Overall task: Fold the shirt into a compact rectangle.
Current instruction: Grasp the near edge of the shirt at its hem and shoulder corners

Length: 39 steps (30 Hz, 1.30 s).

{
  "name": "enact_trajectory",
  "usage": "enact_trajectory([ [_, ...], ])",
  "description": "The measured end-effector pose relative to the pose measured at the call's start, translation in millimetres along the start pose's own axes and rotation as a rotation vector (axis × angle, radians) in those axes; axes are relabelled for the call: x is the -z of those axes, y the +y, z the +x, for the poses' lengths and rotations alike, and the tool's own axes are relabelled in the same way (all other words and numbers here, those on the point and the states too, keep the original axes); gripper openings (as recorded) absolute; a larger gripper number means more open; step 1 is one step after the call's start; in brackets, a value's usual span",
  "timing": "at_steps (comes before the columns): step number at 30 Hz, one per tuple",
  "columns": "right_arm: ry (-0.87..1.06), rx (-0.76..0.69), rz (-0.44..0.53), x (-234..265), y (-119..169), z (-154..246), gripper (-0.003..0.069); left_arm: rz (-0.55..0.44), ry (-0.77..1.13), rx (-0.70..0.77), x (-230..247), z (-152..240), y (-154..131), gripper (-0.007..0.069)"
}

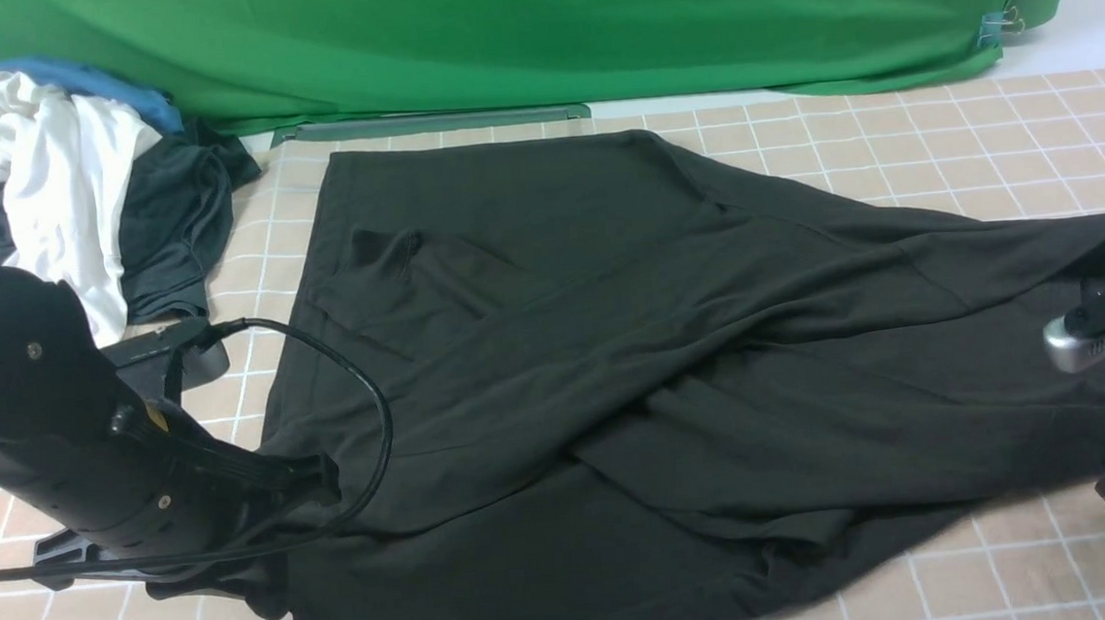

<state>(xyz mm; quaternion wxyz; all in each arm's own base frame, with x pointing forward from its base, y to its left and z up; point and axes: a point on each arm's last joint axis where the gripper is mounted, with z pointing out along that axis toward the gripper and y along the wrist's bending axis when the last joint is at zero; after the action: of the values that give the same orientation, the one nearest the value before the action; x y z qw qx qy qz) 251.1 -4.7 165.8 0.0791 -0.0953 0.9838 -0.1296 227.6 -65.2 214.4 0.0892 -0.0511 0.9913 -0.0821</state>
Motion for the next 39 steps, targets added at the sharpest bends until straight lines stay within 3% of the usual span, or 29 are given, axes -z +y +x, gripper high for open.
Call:
enact_trajectory([
  [9, -0.180, 0.089, -0.019, 0.7, 2.7, -16.4, 0.0566, 0.000, 0.000, 0.000, 0.0, 0.0, 0.0, 0.0029],
  [15, -0.205, 0.103, -0.020, 1.1, 3.0, -18.6, 0.0499, 0.000, 0.000, 0.000, 0.0, 0.0, 0.0, 0.0029],
  [17, -0.207, 0.104, -0.020, 1.1, 3.0, -18.8, 0.0463, 0.000, 0.000, 0.000, 0.0, 0.0, 0.0, 0.0029],
  [24, -0.199, 0.107, -0.017, 1.0, 2.7, -18.1, 0.0176, 0.000, 0.000, 0.000, 0.0, 0.0, 0.0, 0.0029],
  [26, -0.173, 0.111, -0.010, 0.9, 1.8, -16.2, 0.0128, 0.000, 0.000, 0.000, 0.0, 0.0, 0.0, 0.0029],
  [28, -0.125, 0.105, 0.008, 4.0, -1.7, -16.0, 0.0153, -0.003, -0.001, -0.003, 0.0, -0.1, 0.3, 0.0029],
  [30, -0.085, 0.091, 0.030, 9.6, -6.3, -18.4, 0.0230, -0.003, -0.001, -0.003, 0.0, -0.1, 0.3, 0.0029],
  [33, -0.015, 0.023, 0.071, 24.7, -16.3, -25.3, 0.0412, -0.003, -0.001, -0.003, 0.2, 0.0, 0.3, 0.0029],
  [35, 0.036, -0.054, 0.094, 36.2, -26.1, -28.9, 0.0490, -0.005, -0.001, -0.005, 0.2, 0.0, 0.5, 0.0029],
  [38, 0.104, -0.179, 0.087, 42.6, -44.9, -25.2, 0.0508, -0.009, -0.002, -0.008, 0.2, -0.1, 0.8, 0.0029],
  [39, 0.139, -0.263, 0.043, 40.0, -54.0, -19.1, 0.0509, -0.012, -0.003, -0.011, 0.2, -0.2, 1.1, 0.0029],
])
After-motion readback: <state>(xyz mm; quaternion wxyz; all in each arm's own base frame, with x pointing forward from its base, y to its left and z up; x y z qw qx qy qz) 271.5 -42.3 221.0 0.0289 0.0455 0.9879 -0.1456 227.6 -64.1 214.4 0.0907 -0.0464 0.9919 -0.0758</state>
